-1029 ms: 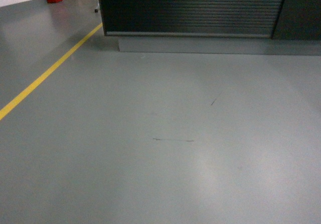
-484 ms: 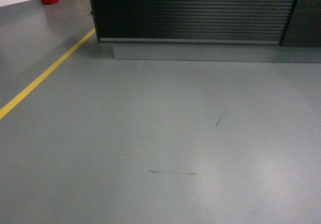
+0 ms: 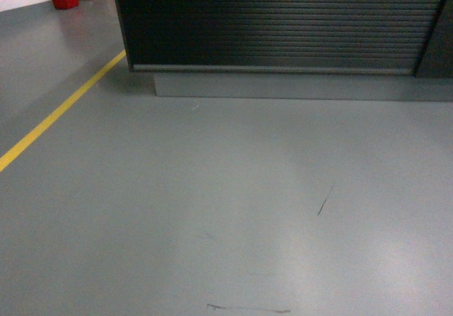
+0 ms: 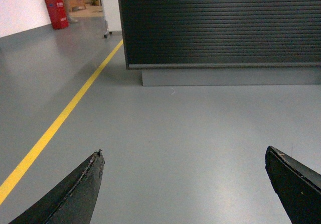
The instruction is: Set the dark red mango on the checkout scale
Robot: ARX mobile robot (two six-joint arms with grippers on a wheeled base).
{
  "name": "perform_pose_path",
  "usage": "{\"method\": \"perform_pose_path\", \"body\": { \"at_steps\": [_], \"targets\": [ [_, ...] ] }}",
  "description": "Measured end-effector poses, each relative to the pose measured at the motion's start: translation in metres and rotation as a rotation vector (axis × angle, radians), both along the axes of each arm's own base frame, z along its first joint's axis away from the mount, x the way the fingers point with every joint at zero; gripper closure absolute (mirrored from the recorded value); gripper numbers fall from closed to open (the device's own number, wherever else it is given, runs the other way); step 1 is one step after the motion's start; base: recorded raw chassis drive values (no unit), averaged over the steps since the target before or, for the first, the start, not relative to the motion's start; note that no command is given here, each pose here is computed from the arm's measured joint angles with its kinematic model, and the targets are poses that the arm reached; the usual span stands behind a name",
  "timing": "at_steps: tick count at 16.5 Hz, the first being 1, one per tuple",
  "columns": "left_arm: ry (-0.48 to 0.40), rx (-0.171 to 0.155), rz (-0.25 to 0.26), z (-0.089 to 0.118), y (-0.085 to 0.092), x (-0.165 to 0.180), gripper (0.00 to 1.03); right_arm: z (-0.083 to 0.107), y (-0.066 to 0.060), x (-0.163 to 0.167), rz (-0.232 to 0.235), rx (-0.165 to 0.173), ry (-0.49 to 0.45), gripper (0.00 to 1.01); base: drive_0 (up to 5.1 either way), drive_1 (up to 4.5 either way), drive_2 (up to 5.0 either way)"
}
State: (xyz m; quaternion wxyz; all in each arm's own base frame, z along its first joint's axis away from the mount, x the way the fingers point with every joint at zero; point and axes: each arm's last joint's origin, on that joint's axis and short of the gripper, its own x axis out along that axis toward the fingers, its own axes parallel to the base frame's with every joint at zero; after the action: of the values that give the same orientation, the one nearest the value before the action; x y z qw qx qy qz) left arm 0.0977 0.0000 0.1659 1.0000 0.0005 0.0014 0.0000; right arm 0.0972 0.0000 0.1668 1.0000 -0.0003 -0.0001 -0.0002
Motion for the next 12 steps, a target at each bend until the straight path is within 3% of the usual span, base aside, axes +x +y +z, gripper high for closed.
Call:
{"method": "perform_pose_path", "body": {
  "at_steps": [12],
  "targets": [
    [-0.001, 0.000, 0.000, 0.0001, 0.0000, 0.0000, 0.05, 0.0004, 0.0000, 0.0000, 0.001, 0.000, -0.004, 0.03, -0.1, 4.20, -4.4]
  ]
}}
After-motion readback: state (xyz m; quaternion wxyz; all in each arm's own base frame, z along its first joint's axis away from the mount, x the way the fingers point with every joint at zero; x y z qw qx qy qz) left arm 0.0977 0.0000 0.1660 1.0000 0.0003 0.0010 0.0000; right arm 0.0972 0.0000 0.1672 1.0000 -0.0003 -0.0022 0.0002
